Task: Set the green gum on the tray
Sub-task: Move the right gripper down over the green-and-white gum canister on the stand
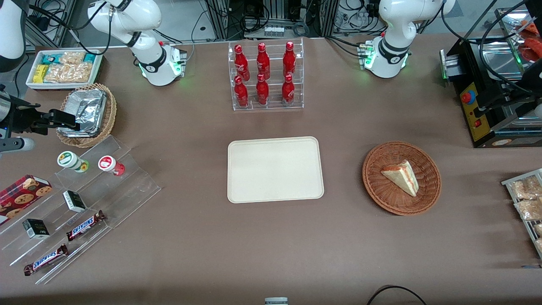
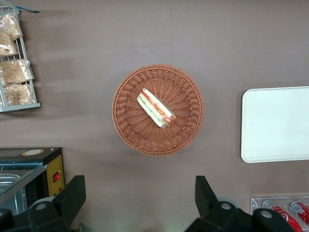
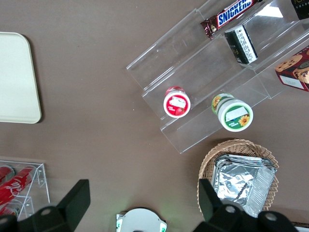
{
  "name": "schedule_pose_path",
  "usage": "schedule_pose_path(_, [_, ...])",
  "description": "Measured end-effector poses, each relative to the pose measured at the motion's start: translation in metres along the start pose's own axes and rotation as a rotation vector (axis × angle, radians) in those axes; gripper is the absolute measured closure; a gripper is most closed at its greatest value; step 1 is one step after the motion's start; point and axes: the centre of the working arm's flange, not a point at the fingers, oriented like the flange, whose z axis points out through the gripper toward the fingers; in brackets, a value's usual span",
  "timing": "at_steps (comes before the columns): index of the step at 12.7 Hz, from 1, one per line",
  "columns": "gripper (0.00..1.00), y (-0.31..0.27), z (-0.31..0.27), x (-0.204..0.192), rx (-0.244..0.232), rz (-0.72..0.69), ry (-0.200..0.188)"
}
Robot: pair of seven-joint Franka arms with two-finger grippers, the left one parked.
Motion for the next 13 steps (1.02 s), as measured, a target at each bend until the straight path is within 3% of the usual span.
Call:
schedule_pose_path(7, [0.0, 0.007, 0.016, 0.008, 0.0, -0.013, 0.006])
schedule_pose_path(13, [0.0, 0.08, 0.094, 0.012, -0.021, -0.377, 0.072])
